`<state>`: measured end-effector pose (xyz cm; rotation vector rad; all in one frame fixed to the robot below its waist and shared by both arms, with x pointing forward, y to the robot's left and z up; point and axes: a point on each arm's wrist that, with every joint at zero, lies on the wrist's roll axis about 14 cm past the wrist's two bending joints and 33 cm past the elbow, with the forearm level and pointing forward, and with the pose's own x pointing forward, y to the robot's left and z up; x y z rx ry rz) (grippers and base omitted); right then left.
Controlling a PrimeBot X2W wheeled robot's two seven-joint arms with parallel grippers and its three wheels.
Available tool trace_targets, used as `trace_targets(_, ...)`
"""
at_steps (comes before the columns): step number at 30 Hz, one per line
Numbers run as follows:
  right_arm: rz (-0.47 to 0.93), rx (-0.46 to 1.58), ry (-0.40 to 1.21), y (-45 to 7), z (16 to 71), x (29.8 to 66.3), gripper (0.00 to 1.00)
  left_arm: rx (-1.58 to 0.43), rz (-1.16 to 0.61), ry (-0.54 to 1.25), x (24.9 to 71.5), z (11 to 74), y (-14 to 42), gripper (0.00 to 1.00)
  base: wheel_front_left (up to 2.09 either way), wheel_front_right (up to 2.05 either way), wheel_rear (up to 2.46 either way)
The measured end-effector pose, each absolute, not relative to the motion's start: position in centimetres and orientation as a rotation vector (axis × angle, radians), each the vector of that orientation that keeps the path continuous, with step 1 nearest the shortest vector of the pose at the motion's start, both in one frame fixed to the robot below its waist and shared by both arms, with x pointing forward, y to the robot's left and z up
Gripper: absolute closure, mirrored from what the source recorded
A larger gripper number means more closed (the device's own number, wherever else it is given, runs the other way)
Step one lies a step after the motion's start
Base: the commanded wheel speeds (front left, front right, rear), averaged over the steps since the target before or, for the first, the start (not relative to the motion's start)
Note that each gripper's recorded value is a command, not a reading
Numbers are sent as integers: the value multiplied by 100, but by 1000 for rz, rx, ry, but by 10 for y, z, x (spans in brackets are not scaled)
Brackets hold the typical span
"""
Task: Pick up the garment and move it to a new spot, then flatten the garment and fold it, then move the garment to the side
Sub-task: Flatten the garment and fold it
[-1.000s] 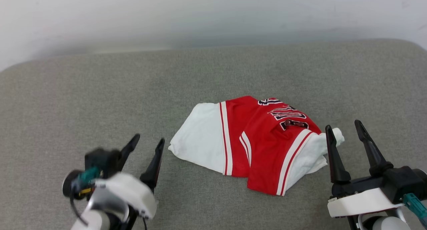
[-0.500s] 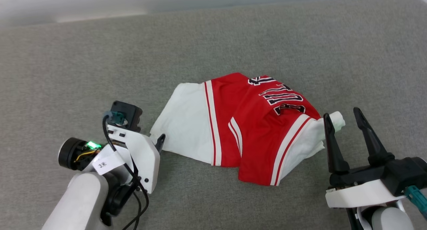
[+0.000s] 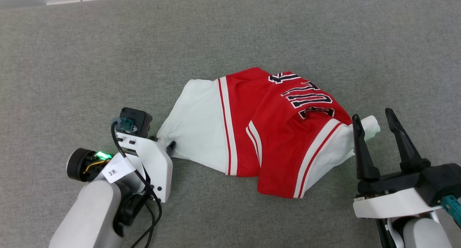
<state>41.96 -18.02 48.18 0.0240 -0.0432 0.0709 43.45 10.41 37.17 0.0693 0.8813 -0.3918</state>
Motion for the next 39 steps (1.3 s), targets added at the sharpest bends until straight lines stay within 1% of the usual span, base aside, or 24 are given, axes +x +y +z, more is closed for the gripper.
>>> trace_targets(2,73,25,-45,-179,482,420,0,64,-385,876,434,372,106,100,0,0,0)
trace_targets(6,84,23,-55,-176,486,419,0,32,-315,827,430,379,121,100,0,0,0)
trace_targets(12,115,24,-73,-165,494,414,0,-8,-152,716,416,405,167,100,0,0,0)
trace_targets(18,148,31,-92,-154,503,407,0,-29,-34,691,376,419,206,100,0,0,0)
trace_targets(24,181,26,-98,-143,506,402,0,-71,-41,696,340,419,203,100,0,0,0)
trace_targets(25,186,23,-100,-141,507,402,0,-60,-43,676,338,421,204,65,0,0,0)
trace_targets(26,189,22,-99,-140,507,402,0,-49,-41,646,340,425,206,0,0,0,0)
trace_targets(30,198,23,-104,-137,509,400,0,-25,-64,508,348,444,204,0,0,0,0)
trace_targets(33,197,17,-108,-137,511,398,0,17,-61,334,364,473,208,0,0,0,0)
trace_targets(35,189,12,-112,-140,513,397,0,57,-67,177,376,502,209,0,0,0,0)
trace_targets(37,188,6,-119,-141,516,395,0,76,-92,44,380,527,203,0,0,0,0)
trace_targets(39,185,-3,-115,-142,516,393,0,96,-92,-45,378,543,204,0,0,0,0)
